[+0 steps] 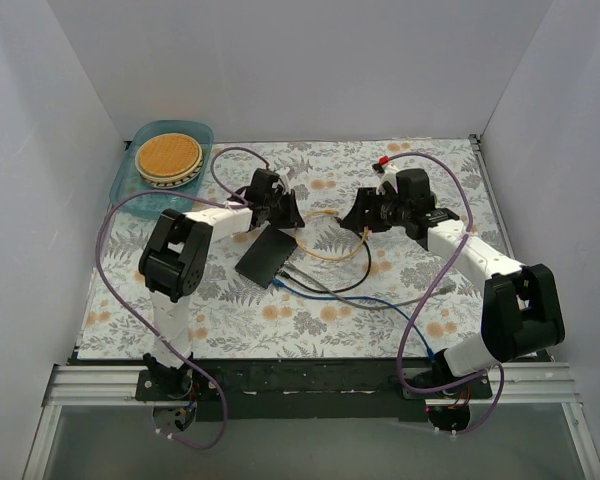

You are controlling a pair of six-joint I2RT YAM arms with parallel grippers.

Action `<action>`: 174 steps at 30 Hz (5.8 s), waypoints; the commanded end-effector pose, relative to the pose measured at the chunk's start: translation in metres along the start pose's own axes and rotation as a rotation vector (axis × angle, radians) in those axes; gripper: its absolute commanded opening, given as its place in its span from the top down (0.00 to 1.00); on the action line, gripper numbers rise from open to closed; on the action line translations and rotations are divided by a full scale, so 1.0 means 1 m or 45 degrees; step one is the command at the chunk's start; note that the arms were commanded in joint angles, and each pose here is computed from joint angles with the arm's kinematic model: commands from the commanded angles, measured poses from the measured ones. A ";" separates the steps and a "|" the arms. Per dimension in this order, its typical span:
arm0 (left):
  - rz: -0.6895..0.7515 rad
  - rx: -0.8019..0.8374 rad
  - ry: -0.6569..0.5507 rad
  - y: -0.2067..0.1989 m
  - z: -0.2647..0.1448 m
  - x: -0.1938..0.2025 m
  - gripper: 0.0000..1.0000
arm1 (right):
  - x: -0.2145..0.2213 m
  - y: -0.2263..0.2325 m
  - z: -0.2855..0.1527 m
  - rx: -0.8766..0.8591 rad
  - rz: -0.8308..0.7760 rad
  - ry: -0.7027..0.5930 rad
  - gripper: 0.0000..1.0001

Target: Insert the plug into the switch port

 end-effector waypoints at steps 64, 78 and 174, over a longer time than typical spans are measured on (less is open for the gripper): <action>-0.217 0.193 -0.648 -0.097 -0.173 0.020 0.02 | -0.086 0.037 0.065 -0.761 -0.205 -0.192 0.99; 0.039 0.486 -0.562 -0.118 -0.197 0.010 0.14 | -0.040 0.084 0.025 -0.436 -0.659 -0.137 0.99; 0.240 0.504 -0.821 -0.122 -0.250 0.035 0.02 | -0.049 0.121 -0.036 -0.650 -0.992 -0.381 0.99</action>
Point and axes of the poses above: each gripper's point midway between its finger pads, its own z axis out along the fingers, its own y axis along the line the jaws close on, x = y × z, the point moved 7 cm from there along -z, back along the fingers, and after that the axes turned 15 degrees about -z, right-handed, at the moved point
